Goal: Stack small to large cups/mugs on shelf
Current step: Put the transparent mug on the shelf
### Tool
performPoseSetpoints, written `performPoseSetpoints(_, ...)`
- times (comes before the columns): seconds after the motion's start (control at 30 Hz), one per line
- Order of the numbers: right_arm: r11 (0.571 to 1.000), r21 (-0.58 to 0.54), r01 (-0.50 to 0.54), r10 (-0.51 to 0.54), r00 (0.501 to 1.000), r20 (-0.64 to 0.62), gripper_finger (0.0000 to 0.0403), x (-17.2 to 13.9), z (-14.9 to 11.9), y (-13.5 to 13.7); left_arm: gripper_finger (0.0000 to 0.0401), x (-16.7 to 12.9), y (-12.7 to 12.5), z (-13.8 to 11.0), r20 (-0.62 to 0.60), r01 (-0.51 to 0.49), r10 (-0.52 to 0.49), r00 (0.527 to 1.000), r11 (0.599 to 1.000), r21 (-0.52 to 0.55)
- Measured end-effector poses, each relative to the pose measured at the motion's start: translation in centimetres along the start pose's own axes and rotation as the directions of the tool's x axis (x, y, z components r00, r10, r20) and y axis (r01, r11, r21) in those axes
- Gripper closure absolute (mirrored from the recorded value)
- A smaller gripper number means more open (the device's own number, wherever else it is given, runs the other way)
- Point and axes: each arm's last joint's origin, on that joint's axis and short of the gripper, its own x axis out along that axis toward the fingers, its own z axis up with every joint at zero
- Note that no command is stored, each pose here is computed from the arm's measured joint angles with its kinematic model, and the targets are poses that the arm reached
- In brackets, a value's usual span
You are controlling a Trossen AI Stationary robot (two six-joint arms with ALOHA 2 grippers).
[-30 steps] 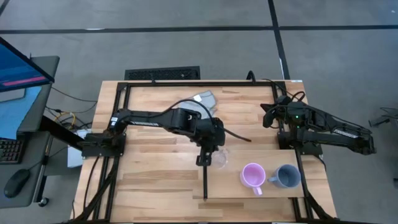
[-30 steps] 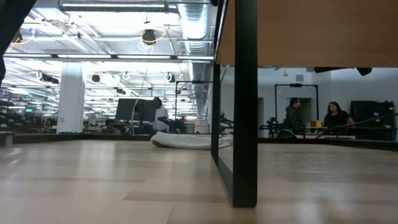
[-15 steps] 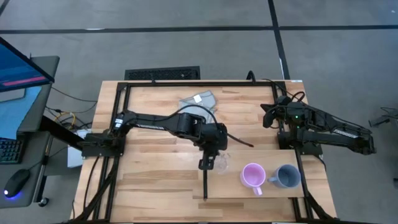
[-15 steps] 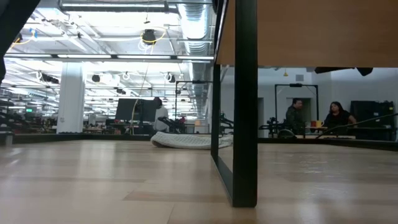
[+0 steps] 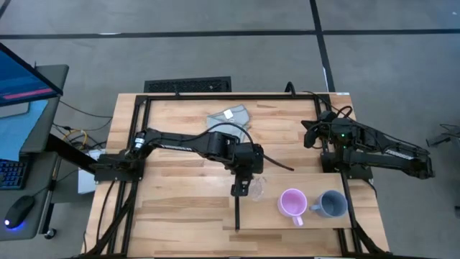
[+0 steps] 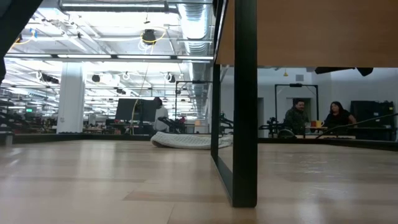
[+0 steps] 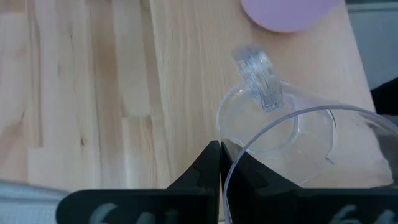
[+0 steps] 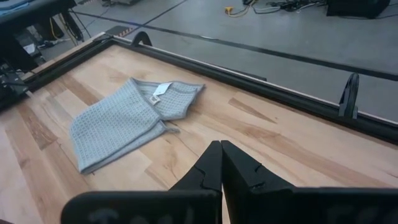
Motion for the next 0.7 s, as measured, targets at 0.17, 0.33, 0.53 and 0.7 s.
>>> performPoseSetpoints(0.17,1.0,0.0,0.0,0.0,1.0,0.0,0.0379,0.01,0.0,0.0,0.0401,0.31,-0.04,-0.12,-0.016,0.026,-0.026,1.0,1.0,-0.01)
performPoseSetpoints(0.33,1.0,0.0,0.0,0.0,1.0,0.0,0.0378,0.0,0.0,0.0,0.0401,0.31,-0.06,-0.03,-0.007,0.031,-0.031,0.999,0.999,-0.012)
performPoseSetpoints(0.53,1.0,0.0,0.0,0.0,1.0,-0.001,0.0379,0.0,0.0,0.0,0.0397,0.33,-0.14,-0.01,-0.005,0.041,-0.041,0.999,0.999,-0.028)
performPoseSetpoints(0.7,1.0,0.0,0.0,0.0,1.0,-0.001,0.0379,0.0,-0.01,0.0,0.0383,-0.12,-0.24,0.3,0.014,0.052,-0.052,0.999,0.999,-0.013)
